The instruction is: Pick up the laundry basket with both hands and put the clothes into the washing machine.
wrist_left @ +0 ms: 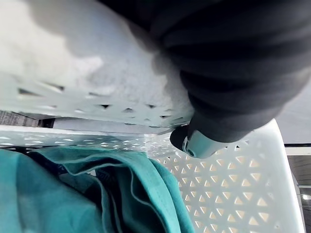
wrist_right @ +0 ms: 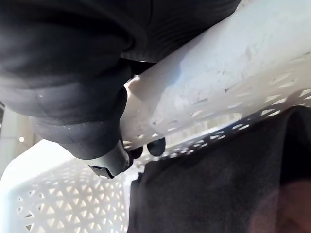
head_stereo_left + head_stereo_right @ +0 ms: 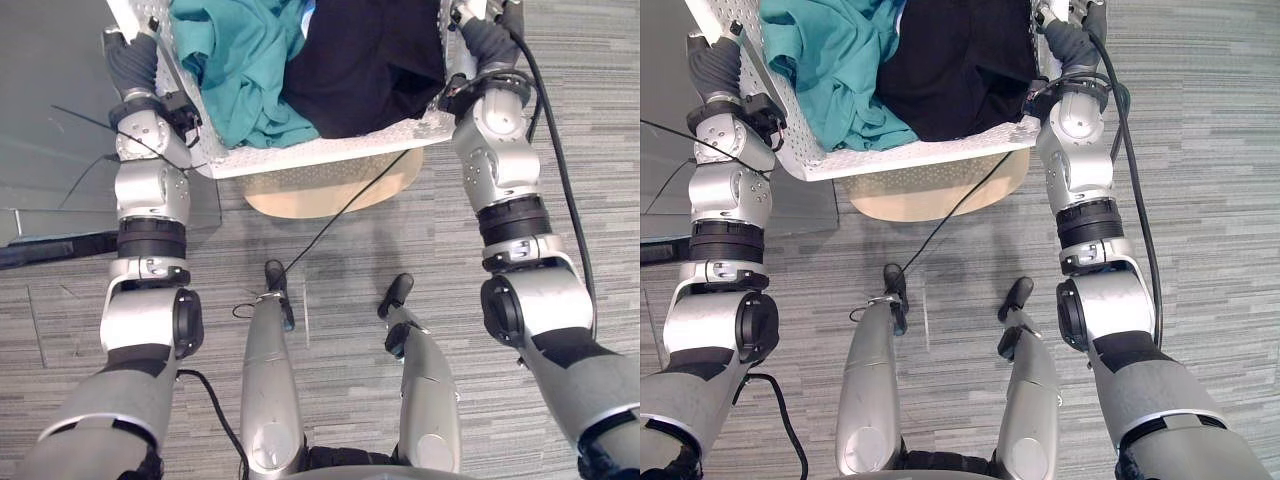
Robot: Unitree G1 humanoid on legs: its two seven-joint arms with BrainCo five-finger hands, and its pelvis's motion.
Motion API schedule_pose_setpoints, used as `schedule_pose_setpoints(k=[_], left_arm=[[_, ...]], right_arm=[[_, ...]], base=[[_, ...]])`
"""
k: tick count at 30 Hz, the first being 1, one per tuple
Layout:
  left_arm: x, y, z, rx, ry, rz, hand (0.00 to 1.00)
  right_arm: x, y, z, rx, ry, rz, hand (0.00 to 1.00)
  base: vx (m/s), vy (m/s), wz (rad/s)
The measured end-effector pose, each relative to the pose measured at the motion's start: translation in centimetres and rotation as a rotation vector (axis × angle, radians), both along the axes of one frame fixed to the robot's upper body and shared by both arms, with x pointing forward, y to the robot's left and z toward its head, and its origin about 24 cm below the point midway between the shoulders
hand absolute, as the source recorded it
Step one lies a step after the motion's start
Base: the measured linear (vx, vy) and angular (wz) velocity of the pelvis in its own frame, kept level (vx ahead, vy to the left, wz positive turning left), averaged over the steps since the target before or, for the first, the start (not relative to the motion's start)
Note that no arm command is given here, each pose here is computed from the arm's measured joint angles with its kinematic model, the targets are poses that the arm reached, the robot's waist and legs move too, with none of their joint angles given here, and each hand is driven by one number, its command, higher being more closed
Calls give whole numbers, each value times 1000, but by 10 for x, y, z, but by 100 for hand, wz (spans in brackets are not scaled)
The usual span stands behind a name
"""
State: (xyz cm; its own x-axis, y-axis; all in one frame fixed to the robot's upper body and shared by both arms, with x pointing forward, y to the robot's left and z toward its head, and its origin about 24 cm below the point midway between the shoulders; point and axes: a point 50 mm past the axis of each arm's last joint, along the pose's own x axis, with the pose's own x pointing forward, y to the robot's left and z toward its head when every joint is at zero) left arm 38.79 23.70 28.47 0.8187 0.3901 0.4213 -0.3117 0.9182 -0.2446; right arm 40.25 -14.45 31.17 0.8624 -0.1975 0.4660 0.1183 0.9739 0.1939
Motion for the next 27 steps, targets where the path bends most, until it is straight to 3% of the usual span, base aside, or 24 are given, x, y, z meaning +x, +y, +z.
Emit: schedule_pose_setpoints(k=[1,7,22,27], left_arm=[[2,1,-3,-8,15,2,0],[9,3,-24,-124,96,-29,0],[7,3,7,-143,0,-21,0],[5,-17,19,-47,-59,-80,0]], right_arm=[[3,1,-2,2,27,7,0],[11,2,-5,36,92,38,0],[20,1,-23,-25,219,38,0],[18,35,-11,-80,187,146,0]], base=[[0,0,0],[2,-5,0],[-5,-5,0],[-28,-38,-5]])
